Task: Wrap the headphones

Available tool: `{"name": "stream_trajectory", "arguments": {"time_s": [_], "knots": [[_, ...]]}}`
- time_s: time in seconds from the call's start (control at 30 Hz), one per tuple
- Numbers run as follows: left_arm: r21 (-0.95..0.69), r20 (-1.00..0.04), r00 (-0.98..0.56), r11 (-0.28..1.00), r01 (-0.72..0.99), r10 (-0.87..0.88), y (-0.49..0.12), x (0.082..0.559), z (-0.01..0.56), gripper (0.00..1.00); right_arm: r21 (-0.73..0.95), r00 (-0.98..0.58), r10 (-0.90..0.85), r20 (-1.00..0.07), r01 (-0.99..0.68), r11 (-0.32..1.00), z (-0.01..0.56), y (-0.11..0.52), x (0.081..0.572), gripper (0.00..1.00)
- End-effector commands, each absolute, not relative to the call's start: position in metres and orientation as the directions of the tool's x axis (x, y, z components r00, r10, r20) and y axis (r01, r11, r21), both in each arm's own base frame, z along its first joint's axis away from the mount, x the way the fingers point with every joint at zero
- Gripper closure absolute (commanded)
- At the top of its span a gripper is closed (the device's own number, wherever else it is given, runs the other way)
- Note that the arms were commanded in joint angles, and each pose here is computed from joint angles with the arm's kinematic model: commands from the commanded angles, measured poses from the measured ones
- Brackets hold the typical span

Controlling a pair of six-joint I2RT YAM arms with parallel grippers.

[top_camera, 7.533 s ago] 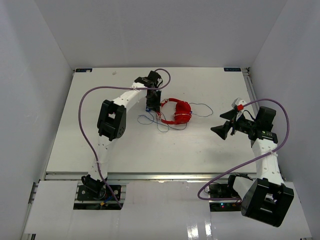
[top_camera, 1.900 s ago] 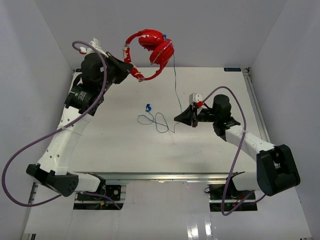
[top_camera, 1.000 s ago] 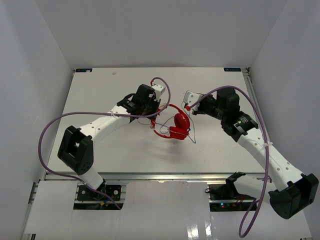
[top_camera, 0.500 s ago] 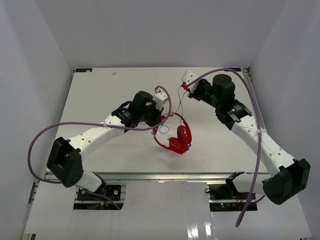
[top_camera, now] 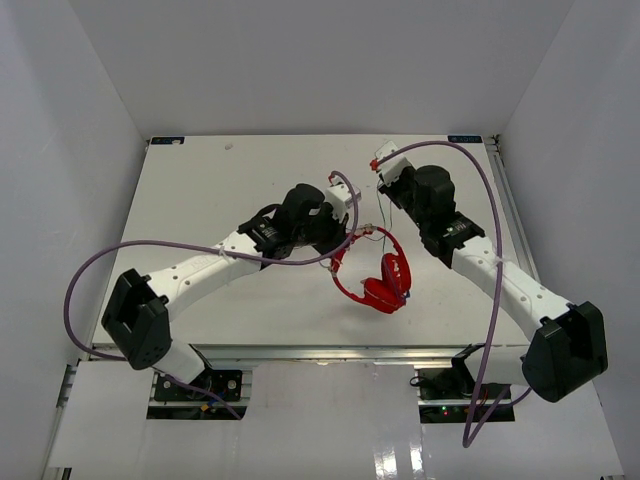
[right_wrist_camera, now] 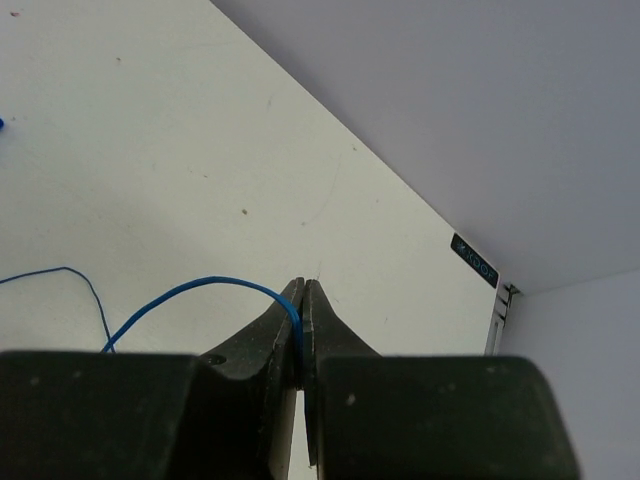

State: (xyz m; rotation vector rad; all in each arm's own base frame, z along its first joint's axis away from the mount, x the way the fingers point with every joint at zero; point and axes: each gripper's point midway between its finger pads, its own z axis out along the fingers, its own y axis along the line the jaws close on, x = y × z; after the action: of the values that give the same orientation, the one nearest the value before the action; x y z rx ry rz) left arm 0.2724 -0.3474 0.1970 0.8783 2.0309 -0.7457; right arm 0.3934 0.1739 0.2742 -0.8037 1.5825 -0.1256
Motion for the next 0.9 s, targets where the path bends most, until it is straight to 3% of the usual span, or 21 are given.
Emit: {"name": "stream_trajectory", "arguments": {"time_s": [0.0, 0.17, 0.33, 0.5, 0.87], "knots": [[-0.280, -0.911, -0.393, 0.506, 0.815, 0.128, -0.355, 0.253, 0.275, 1.00, -0.417, 0.010, -0.436, -0.900, -0.314, 0.853, 0.284, 0.158, 0.403, 0.92], [-0.329, -0.916, -0.399, 0.489, 0.808, 0.043, -0.346, 0.239, 0.290, 1.00, -0.299, -0.004, -0.334, -0.943, -0.436, 0.849, 0.276, 0.164, 0.394, 0.92], [-0.386, -0.912, -0.403, 0.470, 0.793, -0.069, -0.340, 0.231, 0.314, 1.00, -0.166, -0.004, -0.231, -0.973, -0.684, 0.710, 0.264, 0.184, 0.364, 0.92], [-0.441, -0.898, -0.388, 0.443, 0.781, -0.210, -0.333, 0.227, 0.347, 1.00, -0.060, -0.017, -0.129, -0.991, -0.822, 0.566, 0.264, 0.198, 0.333, 0.92], [-0.575, -0.805, -0.426, 0.368, 0.731, -0.413, -0.338, 0.236, 0.397, 1.00, 0.116, -0.105, 0.051, -0.993, -0.942, 0.316, 0.275, 0.223, 0.287, 0.92]]}}
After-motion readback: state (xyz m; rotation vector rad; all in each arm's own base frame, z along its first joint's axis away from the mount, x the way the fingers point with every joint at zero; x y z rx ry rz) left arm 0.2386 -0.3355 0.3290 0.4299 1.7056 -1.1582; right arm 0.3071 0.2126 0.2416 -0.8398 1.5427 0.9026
